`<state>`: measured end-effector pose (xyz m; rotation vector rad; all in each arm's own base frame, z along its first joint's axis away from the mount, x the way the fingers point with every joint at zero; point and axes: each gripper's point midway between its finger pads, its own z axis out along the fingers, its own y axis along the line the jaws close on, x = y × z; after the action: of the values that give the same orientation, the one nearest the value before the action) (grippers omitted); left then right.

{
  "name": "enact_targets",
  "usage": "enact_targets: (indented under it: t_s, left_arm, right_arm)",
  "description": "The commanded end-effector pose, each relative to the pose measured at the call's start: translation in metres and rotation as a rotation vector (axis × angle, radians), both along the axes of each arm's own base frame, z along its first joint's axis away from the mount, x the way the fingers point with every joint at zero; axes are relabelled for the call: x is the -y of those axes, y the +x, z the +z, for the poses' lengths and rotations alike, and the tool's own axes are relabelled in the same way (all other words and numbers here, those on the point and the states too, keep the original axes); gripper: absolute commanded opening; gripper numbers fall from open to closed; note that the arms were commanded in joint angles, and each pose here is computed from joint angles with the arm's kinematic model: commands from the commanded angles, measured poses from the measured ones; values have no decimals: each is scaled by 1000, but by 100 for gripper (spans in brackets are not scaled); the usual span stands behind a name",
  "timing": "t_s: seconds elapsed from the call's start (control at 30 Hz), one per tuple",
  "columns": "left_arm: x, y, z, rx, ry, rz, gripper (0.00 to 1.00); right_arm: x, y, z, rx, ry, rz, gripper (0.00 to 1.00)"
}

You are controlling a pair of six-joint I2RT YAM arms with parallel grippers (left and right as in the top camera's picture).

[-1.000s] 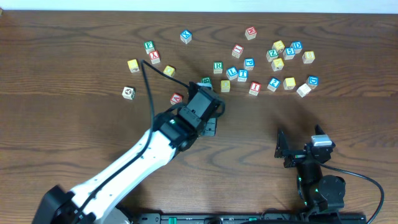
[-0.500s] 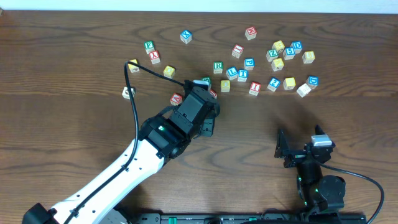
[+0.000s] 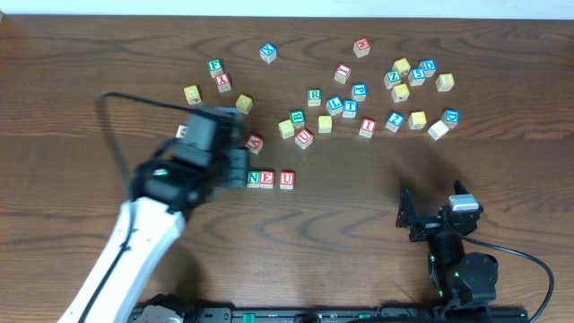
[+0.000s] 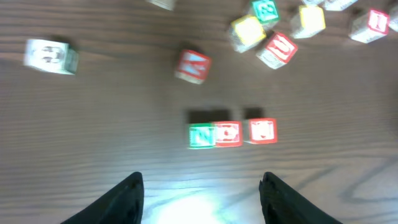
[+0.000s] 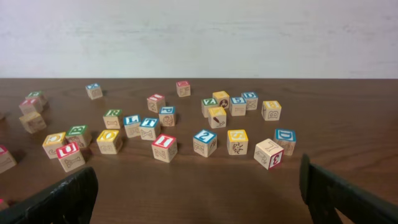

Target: Spell out NEURIPS

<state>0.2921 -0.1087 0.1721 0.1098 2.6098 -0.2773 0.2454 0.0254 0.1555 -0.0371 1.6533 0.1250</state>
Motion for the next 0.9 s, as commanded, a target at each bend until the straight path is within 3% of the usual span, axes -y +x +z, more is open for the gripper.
enact_targets:
  t_s: [0.0,0.27,0.77,0.8,0.87]
  left_arm:
    - [-16,-2,29,68,-53,-95,63]
    - [-74,-10,42,114,-6,-19,72]
    - [-87,-17,37,108,73,-91,79]
    - [-87,-16,37,108,73,-91,99]
    - [-87,-16,37,110,72,-92,98]
  right_arm:
    - [-2,0,-1,-2,6,7,99]
    - [-2,0,-1,-2,7,7,99]
    - [-2,0,-1,-2,7,7,99]
    - [-2,0,-1,-2,7,7,99]
    - [-2,0,-1,-2,7,7,99]
